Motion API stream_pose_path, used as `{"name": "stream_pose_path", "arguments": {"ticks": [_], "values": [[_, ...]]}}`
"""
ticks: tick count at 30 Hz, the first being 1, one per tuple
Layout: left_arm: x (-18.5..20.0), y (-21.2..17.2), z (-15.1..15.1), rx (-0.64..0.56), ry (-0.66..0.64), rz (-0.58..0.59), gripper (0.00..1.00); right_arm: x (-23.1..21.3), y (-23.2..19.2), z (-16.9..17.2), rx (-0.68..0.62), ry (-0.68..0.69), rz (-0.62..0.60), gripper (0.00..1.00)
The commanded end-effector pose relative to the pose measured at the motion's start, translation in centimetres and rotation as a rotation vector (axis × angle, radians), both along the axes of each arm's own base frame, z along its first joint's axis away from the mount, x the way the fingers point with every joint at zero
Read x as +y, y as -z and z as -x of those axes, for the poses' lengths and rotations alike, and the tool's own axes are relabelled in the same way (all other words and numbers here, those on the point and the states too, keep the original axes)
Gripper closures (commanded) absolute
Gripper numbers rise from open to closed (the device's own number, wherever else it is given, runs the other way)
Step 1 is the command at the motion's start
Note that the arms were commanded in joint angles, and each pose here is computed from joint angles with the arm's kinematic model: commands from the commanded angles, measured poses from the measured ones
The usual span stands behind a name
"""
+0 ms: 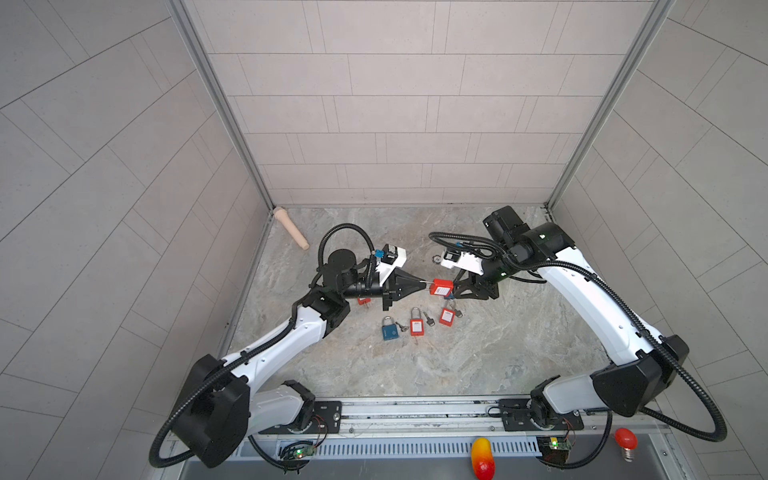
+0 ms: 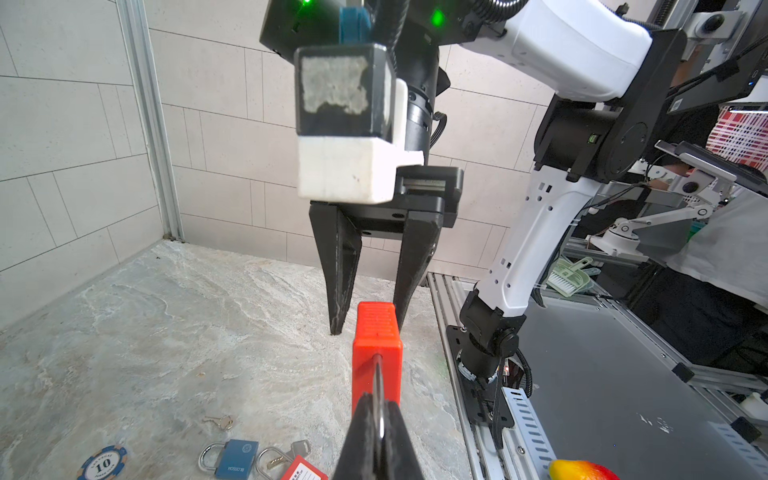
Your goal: Lock with the key
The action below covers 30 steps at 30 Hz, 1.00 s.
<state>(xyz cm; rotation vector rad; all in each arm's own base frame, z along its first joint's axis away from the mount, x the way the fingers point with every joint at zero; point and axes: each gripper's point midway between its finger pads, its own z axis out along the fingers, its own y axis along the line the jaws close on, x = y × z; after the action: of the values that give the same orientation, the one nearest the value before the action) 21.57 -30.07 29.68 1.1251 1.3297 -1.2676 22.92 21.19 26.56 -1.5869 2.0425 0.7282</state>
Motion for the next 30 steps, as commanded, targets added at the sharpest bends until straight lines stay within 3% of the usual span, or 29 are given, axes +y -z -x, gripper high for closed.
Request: {"name": "stream_pose_path", "arguments": {"ticks": [1,12,21,30], "values": [[0.2,-3.4,1.0,-0.094,0.03,0.065,1.0,0.4,0.0,1.2,0.035,-0.041,-0.016,0.65],[0.3,-3.3,1.2,-0.089,0.013,0.058,1.0,-0.2,-0.4,0.7,-0.075,-0.022,-0.01,0.9],[0.1,-3.1,1.1,-0.085,0.008,0.05,1.0,-0.3,-0.6,0.8,-0.137,-0.02,-0.009,0.91],[0.9,-2.7,0.7,-0.101,-0.019,0.019,1.0,-2.3,0.8,1.8,-0.128,-0.03,0.054,0.99]]}}
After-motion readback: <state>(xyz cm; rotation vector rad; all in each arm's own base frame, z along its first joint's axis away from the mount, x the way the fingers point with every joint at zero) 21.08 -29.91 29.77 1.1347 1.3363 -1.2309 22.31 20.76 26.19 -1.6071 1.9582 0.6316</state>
